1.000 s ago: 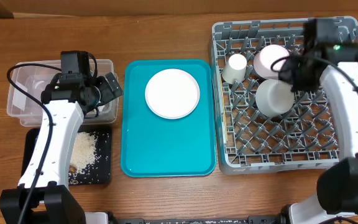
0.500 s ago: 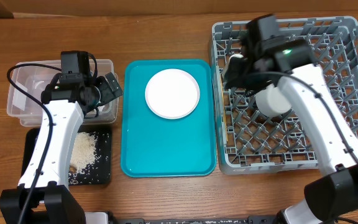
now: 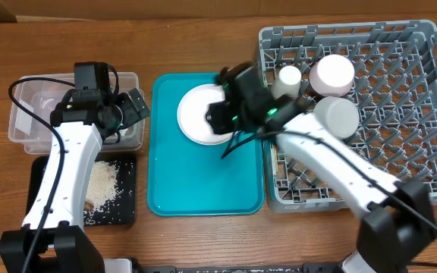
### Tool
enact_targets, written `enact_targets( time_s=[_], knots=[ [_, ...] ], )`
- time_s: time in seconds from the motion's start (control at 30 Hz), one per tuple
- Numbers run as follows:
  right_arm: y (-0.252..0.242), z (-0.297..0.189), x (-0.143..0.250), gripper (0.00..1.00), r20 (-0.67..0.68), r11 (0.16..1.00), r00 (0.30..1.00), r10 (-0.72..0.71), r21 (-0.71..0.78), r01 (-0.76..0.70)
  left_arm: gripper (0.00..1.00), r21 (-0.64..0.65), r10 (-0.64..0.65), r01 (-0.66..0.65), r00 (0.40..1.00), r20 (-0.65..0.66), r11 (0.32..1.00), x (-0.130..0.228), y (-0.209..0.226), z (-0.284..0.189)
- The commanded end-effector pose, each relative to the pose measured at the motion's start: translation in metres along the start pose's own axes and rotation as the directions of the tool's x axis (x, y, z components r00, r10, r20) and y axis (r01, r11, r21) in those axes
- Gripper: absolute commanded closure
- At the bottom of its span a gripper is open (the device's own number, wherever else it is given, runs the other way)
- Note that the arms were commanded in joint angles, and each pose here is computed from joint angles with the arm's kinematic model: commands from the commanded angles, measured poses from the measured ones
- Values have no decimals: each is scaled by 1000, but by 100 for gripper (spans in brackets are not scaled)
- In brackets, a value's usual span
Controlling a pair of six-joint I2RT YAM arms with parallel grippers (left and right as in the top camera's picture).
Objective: Sort waste into correct bins and load items into the dishwasher
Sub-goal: 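Lift the right gripper from the rack and move to the white plate, then grasp the edge of the white plate on the teal tray with the right gripper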
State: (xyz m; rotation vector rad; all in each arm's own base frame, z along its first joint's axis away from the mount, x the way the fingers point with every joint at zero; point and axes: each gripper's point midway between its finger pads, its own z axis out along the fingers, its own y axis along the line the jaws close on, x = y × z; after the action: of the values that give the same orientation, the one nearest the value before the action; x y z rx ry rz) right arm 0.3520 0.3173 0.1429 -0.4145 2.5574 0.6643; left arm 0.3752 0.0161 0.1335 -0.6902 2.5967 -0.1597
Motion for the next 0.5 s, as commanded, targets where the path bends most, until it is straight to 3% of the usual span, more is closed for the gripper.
enact_targets(
  time_s=[0.0, 0.23, 0.47],
  knots=[
    [8, 45, 23, 55, -11, 992, 992, -128, 10, 128, 0, -6, -5, 5, 1000, 9, 1000, -3, -2, 0],
    [8, 117, 41, 56, 11, 919, 924, -383, 101, 380, 0, -6, -4, 4, 1000, 9, 1000, -3, -2, 0],
    [-5, 136, 53, 56, -25, 901, 909, -415, 128, 415, 0, -6, -4, 4, 1000, 9, 1000, -3, -2, 0]
  ],
)
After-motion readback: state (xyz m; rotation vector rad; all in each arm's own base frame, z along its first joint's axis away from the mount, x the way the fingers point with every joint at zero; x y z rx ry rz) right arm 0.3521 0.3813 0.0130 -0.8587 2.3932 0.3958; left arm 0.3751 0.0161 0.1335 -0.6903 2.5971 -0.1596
